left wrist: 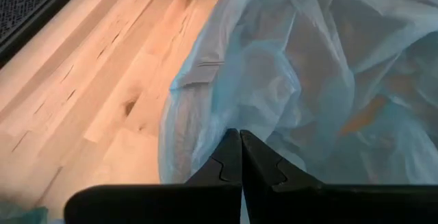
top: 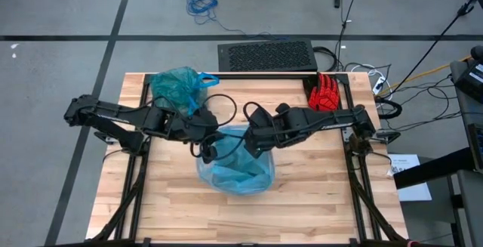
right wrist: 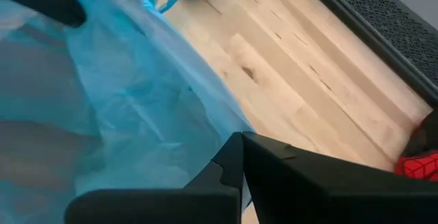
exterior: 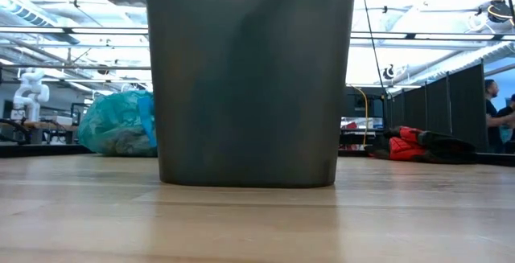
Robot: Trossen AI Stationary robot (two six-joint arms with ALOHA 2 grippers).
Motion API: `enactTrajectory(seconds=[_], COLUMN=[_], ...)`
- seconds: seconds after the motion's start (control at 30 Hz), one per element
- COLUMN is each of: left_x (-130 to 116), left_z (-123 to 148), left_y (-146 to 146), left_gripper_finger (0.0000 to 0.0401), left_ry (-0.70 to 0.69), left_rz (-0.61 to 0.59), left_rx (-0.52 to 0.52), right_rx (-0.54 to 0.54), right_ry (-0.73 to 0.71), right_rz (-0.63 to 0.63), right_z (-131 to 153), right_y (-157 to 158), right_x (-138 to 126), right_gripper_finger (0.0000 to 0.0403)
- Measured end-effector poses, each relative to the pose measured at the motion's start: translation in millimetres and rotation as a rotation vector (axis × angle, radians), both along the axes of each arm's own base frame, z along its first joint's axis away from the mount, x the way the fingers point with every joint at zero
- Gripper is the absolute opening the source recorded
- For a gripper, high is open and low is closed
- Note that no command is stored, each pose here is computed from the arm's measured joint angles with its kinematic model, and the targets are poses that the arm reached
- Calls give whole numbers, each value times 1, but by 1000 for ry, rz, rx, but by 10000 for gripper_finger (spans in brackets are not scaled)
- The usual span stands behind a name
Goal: Place trash/remove bag and relplace
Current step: Insert the new blue trash bag into the trash bin
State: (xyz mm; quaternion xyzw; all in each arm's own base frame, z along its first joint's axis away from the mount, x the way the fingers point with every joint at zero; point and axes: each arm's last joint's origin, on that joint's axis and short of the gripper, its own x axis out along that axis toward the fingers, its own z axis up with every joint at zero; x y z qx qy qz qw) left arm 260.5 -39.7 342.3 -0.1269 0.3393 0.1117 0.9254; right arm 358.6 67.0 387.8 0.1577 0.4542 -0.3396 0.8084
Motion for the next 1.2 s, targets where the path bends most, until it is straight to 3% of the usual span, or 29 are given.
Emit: enactTrajectory(seconds=[0.5,0.8,1.2], left_x=[-4,-5,-6], left_z=[-5,-5,-10], left_y=[1,1,1], left_gripper_finger=[0,0,0], left_ry=[63,71,78], left_rz=[0,0,18], left_rx=[8,10,3], right_rx=[100,118,185], right_ry=[185,233,259], right_rz=[160,134,181], right_z=[-15,-22,-50], right_y=[-37,-48,-46], right_x=[-3,-20,-15], right_gripper_finger=[0,0,0])
